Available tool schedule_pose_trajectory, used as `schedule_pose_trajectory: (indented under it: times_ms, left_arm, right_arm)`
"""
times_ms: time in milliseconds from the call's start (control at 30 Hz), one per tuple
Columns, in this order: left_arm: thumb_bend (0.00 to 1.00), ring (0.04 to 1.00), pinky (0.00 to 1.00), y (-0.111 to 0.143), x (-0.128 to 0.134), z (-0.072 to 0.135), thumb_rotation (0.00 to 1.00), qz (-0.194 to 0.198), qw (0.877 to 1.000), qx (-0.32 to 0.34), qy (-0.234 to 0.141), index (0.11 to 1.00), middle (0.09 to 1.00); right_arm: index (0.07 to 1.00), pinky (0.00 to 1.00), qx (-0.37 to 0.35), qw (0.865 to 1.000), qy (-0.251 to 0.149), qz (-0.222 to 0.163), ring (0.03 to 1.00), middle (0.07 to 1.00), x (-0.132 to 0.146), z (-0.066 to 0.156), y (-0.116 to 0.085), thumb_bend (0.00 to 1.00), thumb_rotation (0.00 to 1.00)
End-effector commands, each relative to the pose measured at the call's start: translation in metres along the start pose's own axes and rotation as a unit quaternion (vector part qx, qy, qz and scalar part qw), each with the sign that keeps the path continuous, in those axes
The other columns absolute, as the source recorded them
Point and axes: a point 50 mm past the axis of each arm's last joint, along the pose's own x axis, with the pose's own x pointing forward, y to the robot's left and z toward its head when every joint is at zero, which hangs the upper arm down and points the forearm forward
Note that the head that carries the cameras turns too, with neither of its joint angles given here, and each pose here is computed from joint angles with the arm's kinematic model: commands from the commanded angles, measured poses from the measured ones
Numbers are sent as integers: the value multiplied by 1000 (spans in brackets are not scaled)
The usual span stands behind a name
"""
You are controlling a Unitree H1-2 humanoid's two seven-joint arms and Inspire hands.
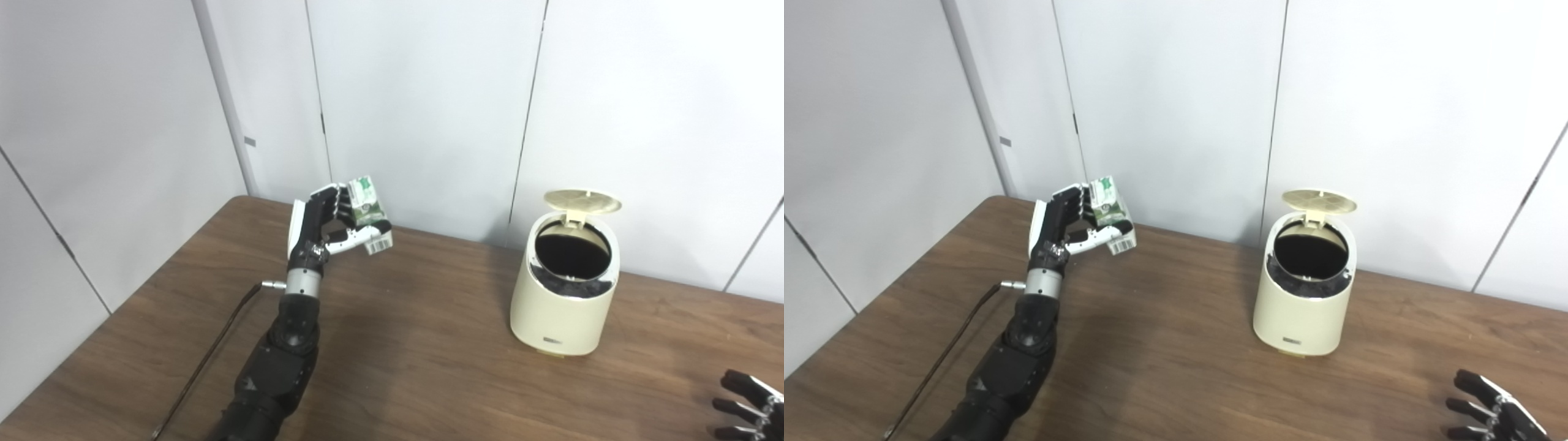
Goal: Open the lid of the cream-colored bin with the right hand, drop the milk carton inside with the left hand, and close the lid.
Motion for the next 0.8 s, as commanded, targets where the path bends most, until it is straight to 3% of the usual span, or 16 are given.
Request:
schedule_pose_trajectory:
  times_ms: [0,200,367,500,567,600,767]
  left_arm:
    - [505,434,385,-4,24,34,0,-9,998,-10,-64,505,498]
    - [504,437,397,-19,28,62,0,-54,993,-34,-104,500,503]
    - [504,434,393,-33,29,80,0,-87,988,-33,-121,507,501]
    - [504,433,390,-44,31,92,0,-108,984,-34,-139,509,500]
    - [504,430,382,-50,33,97,0,-119,981,-39,-150,511,499]
    - [504,430,381,-53,33,100,0,-125,979,-41,-155,511,498]
    - [504,437,397,-66,34,109,0,-148,975,-53,-159,505,498]
  right_arm:
    - [804,566,-8,999,-40,-7,741,830,11,17,-5,946,396]
    - [831,573,-3,999,-48,-1,762,860,13,22,0,883,345]
    - [876,681,-12,999,-47,-2,815,892,14,29,4,795,256]
    - [891,712,-7,999,-51,1,832,903,16,34,7,753,192]
    - [924,777,2,998,-55,5,876,932,16,36,10,685,52]
    - [930,789,5,998,-57,5,884,937,16,38,11,674,28]
    - [951,865,19,998,-54,1,922,962,18,43,17,621,0]
